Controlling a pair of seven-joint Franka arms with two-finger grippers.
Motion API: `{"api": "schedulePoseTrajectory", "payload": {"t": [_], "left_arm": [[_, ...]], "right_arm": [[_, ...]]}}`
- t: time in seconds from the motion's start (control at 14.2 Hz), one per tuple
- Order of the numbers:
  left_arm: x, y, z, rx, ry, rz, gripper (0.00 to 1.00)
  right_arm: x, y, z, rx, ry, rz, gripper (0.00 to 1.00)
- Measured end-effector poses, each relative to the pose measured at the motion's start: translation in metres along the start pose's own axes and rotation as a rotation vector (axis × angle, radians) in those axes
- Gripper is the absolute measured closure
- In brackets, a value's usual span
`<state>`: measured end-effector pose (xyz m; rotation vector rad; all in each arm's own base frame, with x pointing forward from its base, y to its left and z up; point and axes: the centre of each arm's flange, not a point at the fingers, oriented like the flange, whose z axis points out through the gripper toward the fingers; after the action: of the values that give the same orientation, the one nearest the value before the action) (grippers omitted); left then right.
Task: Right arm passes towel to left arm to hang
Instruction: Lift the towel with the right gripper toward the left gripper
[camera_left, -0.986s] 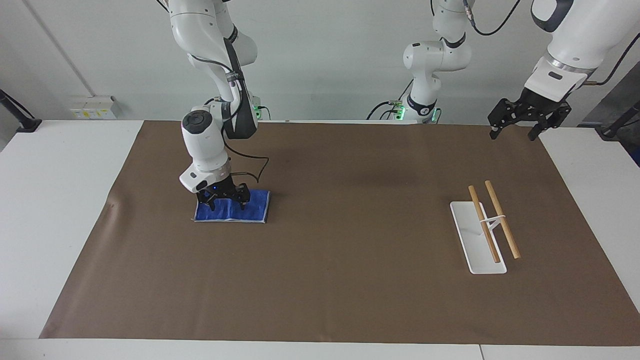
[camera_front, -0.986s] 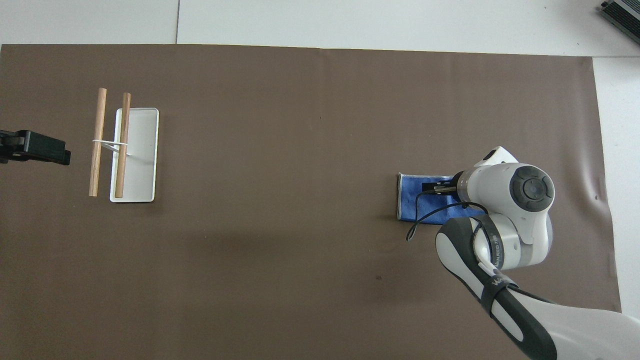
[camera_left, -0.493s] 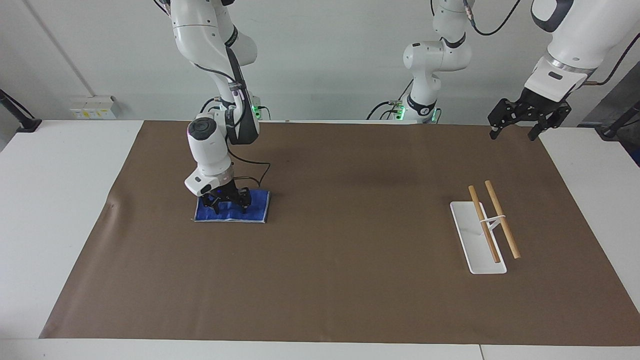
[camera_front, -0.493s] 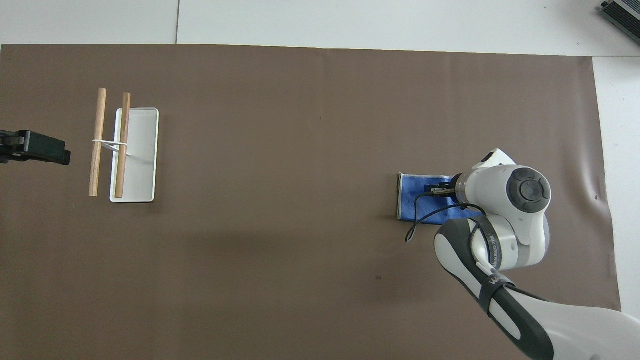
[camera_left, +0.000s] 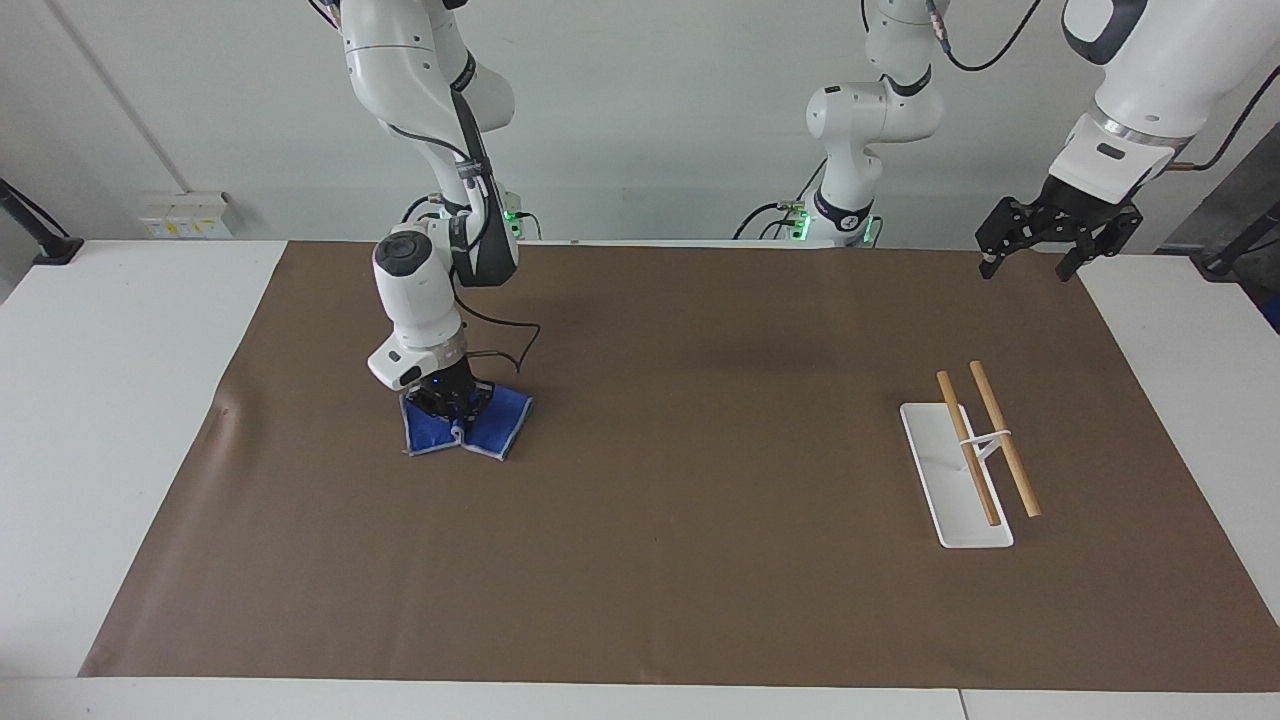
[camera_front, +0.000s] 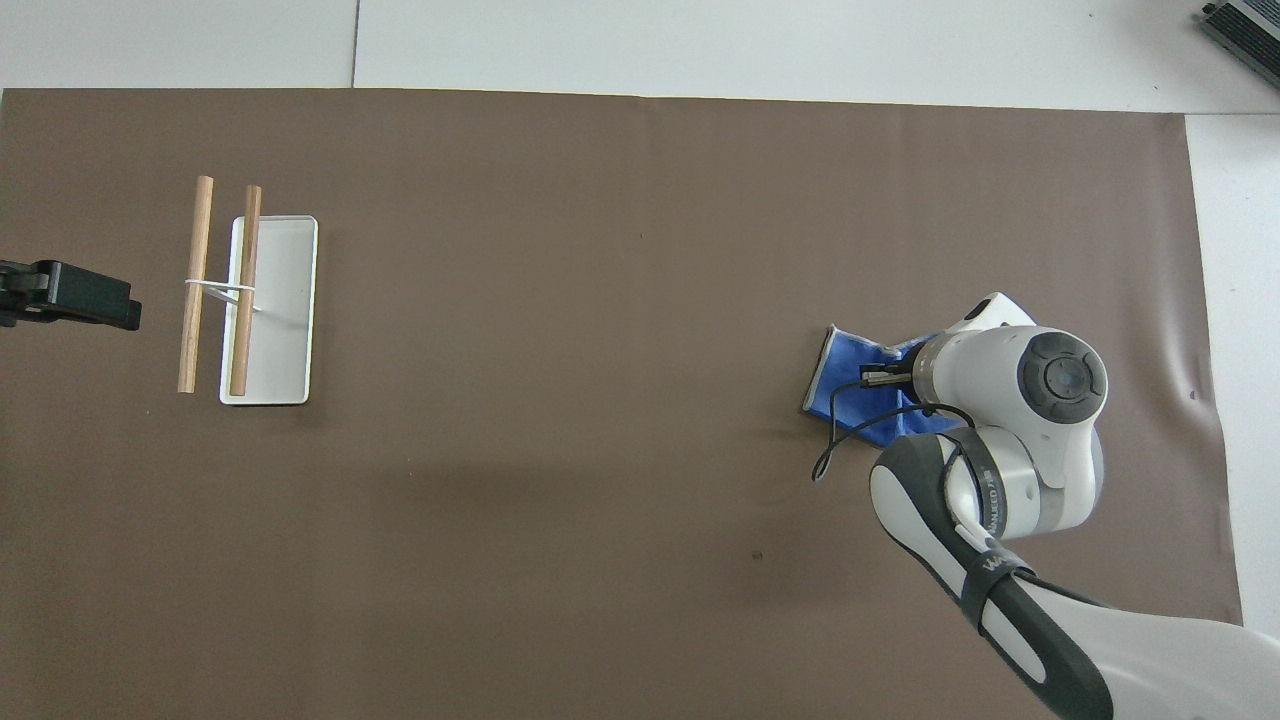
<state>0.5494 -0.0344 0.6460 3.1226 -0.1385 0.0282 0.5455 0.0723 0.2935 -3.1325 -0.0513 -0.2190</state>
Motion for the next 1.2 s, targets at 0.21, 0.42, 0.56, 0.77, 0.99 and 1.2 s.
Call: {"api": "schedulePoseTrajectory", "payload": {"t": [0.21,0.42,0.56,0.77,0.99,1.2], "left_arm": [[0.0,0.0,0.0,0.0,0.0,0.0,0.0],[0.0,0.0,0.0,0.0,0.0,0.0,0.0],[0.0,0.0,0.0,0.0,0.0,0.0,0.0],[0.0,0.0,0.0,0.0,0.0,0.0,0.0],[0.0,0.0,0.001,0.0,-0.003,0.0,0.0],[0.0,0.0,0.001,0.0,-0.004,0.0,0.0]], "right_arm": [[0.022,-0.011,-0.029,0.001,-0.017,-0.016,0.96],[0.047,-0.028,-0.081,0.056,-0.011,0.009,0.96],[0.062,-0.044,-0.121,0.108,0.011,0.018,0.96],[0.075,-0.073,-0.158,0.254,0.041,0.069,0.96],[0.08,-0.097,-0.179,0.513,0.026,0.212,0.96],[0.085,-0.115,-0.197,0.806,-0.004,0.365,0.96]]}}
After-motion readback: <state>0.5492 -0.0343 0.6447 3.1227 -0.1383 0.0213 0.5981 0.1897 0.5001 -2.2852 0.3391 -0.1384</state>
